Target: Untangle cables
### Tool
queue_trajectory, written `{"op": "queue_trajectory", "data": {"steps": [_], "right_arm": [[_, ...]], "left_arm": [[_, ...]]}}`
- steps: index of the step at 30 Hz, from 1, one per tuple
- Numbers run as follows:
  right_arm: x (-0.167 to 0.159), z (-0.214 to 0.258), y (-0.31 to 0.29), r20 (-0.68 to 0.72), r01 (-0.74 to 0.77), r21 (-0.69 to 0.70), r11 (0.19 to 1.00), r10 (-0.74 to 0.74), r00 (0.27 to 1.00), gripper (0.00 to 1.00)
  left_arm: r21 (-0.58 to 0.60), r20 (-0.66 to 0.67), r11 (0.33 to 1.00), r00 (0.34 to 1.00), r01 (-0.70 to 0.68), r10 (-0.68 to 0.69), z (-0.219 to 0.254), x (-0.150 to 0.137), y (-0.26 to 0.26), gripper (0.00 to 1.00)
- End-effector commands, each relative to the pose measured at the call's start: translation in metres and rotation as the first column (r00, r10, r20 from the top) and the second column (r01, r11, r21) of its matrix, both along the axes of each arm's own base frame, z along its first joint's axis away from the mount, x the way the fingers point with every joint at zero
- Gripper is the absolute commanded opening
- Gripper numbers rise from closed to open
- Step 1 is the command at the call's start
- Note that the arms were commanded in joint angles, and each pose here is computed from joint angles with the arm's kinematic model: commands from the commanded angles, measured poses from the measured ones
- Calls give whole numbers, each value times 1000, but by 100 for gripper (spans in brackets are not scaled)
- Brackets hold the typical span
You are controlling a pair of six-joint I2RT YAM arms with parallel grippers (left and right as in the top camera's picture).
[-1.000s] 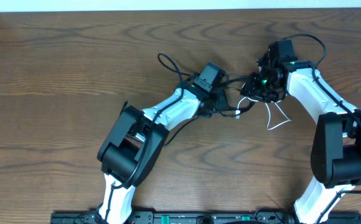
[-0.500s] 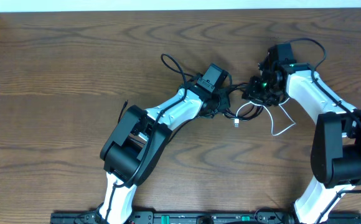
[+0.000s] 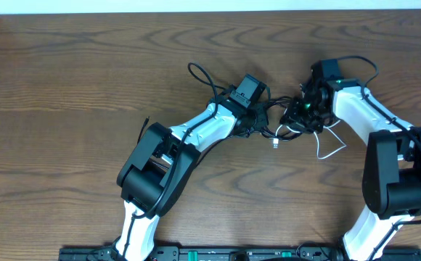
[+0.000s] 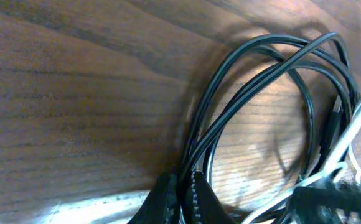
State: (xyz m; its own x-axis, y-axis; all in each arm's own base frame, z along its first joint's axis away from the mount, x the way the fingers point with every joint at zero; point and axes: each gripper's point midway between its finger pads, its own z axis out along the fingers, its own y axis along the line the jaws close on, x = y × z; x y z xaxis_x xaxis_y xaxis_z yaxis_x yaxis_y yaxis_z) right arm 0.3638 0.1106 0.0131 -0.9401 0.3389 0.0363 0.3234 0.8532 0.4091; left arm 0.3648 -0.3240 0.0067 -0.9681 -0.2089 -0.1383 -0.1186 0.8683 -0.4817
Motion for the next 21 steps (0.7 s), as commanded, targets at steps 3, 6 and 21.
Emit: {"op": "queue_trajectory", "data": {"steps": [3, 6, 21], "right_arm": [[-4, -23, -1, -4, 85, -2, 996, -85, 996, 29], [0, -30, 6, 41, 96, 38, 995, -97, 994, 17], [29, 31, 52, 295, -166, 426, 889, 37, 955, 1]], "left_arm": [[6, 21, 1000, 999, 26, -26, 13, -3, 4, 8], [-47, -12, 997, 998, 57, -57, 17, -11, -5, 7], [-114, 67, 986, 991, 126, -119, 60, -9, -8, 8]]}}
